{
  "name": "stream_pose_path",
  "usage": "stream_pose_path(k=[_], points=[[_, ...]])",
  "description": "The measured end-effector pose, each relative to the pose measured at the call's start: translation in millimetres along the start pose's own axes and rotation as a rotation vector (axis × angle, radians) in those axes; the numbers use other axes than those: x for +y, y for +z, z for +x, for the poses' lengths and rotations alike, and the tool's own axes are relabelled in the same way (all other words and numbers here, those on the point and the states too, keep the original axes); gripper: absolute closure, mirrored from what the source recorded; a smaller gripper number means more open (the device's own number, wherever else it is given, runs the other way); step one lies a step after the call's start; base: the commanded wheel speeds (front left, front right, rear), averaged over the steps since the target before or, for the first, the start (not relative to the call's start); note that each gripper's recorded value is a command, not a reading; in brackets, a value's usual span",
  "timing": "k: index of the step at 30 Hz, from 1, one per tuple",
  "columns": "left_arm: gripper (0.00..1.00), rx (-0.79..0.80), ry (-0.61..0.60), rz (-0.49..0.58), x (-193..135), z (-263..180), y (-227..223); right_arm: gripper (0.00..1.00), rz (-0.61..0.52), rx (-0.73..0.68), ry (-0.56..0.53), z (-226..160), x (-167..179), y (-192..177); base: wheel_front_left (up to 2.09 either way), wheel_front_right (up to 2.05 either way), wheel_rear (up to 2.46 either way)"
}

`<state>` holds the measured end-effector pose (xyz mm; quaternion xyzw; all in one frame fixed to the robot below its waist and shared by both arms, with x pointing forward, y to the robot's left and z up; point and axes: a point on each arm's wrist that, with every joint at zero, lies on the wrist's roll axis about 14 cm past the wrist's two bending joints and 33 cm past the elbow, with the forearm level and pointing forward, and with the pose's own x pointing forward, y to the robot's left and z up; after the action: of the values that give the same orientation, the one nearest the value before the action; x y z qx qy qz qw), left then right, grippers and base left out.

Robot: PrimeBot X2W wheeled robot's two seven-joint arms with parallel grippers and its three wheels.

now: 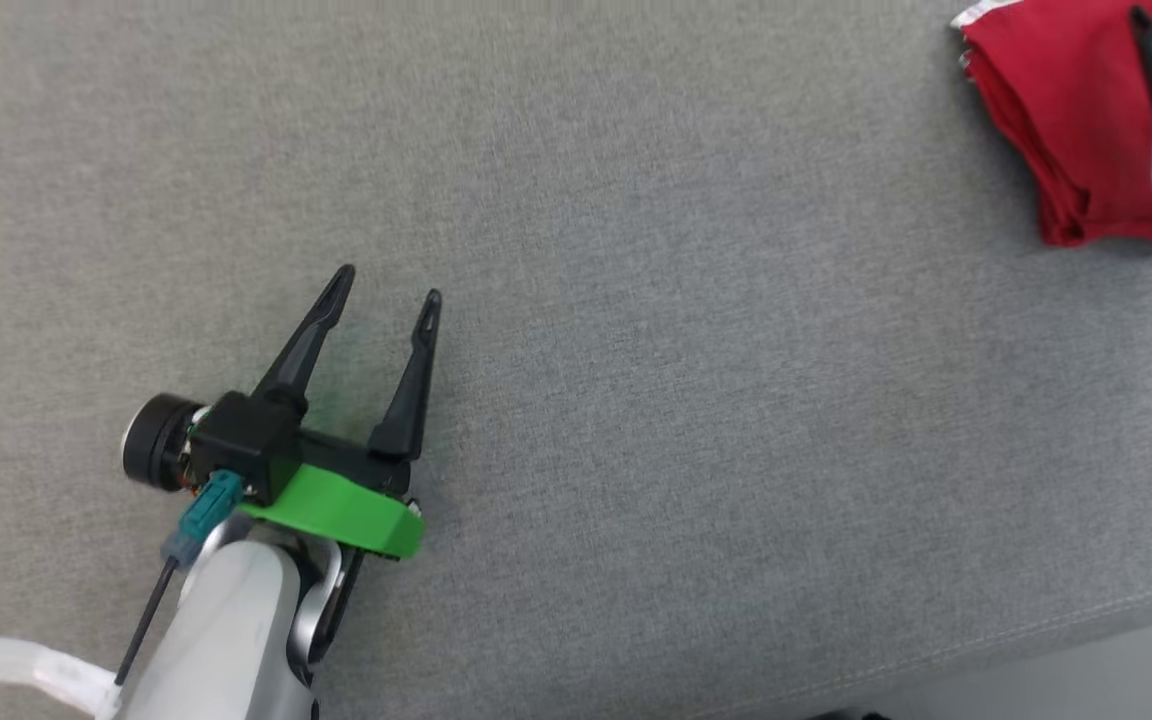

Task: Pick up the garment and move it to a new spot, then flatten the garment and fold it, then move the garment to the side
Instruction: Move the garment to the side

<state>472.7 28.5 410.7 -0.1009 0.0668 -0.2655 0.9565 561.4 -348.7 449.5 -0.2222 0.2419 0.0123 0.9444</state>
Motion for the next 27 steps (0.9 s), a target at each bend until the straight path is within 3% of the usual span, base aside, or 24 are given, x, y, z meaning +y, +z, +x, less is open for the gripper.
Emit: stream_pose_path(k=[8, 15, 27], points=[[0.00, -0.082, 0.135, 0.010, 15.3, -34.1, 40.7, 0.00, 0.106, -0.279, 0.071, -46.4, 34.4, 60.2, 0.00, 0.00, 0.00], [0.00, -0.191, 0.266, 0.059, 27.1, -78.6, 87.4, 0.00, 0.307, -0.520, 0.110, -114.2, 48.3, 105.6, 0.00, 0.00, 0.00], [0.00, -0.285, 0.398, 0.091, 40.1, -135.4, 119.0, 0.00, 0.543, -0.666, 0.128, -181.9, 88.2, 83.2, 0.00, 0.00, 0.00]])
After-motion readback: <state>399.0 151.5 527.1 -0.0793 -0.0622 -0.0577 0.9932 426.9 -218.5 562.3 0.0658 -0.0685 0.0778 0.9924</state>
